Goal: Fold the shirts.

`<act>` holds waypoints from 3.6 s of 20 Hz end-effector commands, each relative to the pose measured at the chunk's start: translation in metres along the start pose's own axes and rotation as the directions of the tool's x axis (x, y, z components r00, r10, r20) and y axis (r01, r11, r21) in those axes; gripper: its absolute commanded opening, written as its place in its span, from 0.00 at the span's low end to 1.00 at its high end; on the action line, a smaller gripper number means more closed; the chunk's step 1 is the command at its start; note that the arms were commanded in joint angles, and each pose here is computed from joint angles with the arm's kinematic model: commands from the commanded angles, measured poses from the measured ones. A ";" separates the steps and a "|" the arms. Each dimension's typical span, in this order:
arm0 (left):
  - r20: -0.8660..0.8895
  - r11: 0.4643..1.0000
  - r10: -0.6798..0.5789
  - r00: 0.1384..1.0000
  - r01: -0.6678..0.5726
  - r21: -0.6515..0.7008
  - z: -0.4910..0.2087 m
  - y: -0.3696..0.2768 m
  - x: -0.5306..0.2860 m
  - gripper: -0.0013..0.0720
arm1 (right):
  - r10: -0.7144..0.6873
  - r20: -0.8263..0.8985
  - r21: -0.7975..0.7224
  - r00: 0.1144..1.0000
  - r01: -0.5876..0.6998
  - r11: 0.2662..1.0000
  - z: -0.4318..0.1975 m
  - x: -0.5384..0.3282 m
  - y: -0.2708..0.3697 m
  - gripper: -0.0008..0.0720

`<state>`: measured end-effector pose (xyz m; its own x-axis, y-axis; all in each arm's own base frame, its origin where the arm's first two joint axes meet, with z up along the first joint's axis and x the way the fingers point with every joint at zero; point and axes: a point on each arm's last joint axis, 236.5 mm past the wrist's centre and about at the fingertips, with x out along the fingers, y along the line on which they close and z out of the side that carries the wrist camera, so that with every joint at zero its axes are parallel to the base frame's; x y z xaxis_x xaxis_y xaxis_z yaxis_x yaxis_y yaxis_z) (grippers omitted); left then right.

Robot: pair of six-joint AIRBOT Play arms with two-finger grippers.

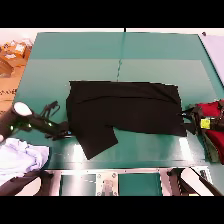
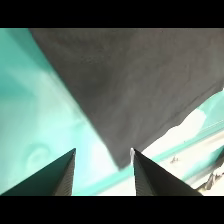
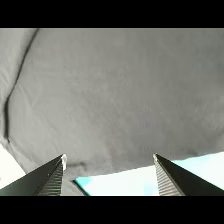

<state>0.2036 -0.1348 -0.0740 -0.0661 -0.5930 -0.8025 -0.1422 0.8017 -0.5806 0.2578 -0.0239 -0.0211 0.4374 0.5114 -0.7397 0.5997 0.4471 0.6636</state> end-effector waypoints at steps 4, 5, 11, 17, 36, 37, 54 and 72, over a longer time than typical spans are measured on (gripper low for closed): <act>0.152 1.000 -0.021 0.988 0.023 -0.015 0.005 -0.008 0.051 0.58 | 0.007 0.023 0.021 1.000 -0.008 1.000 -0.001 0.007 -0.005 0.88; 0.192 0.999 -0.030 0.981 0.034 -0.017 0.014 -0.012 0.051 0.58 | 0.007 0.024 0.021 1.000 -0.007 1.000 -0.001 0.007 -0.005 0.88; 0.199 0.994 -0.048 0.979 0.027 0.104 0.024 -0.028 0.040 0.05 | 0.003 0.033 0.020 0.999 -0.004 1.000 0.002 0.007 -0.007 0.88; 0.107 0.965 -0.031 0.994 0.002 0.261 0.020 -0.052 0.015 0.05 | -0.099 0.007 0.022 0.995 0.099 0.995 -0.003 0.007 -0.032 0.04; 0.036 0.954 0.026 0.999 -0.036 0.299 0.004 -0.039 0.016 0.05 | -0.136 0.196 0.317 0.971 0.069 0.946 0.012 0.033 -0.079 0.79; 0.041 0.954 0.026 0.999 -0.037 0.299 0.005 -0.039 0.016 0.05 | -0.144 0.176 0.318 0.974 0.082 0.944 0.010 0.039 -0.082 0.79; 0.278 0.892 0.099 0.955 -0.209 0.401 -0.014 -0.074 -0.094 0.05 | -0.229 0.094 0.045 0.969 0.226 0.973 -0.008 -0.007 -0.042 0.04; 0.539 0.850 0.087 0.837 -0.345 0.398 0.174 -0.099 -0.097 0.05 | -0.015 0.240 -0.082 0.971 0.036 0.996 0.107 0.047 0.083 0.04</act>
<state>0.3545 -0.1414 0.0576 0.4490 -0.4066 -0.7956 0.3011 0.9072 -0.2937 0.3654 -0.0371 0.0139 0.5812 0.3288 -0.7443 0.5402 0.5282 0.6552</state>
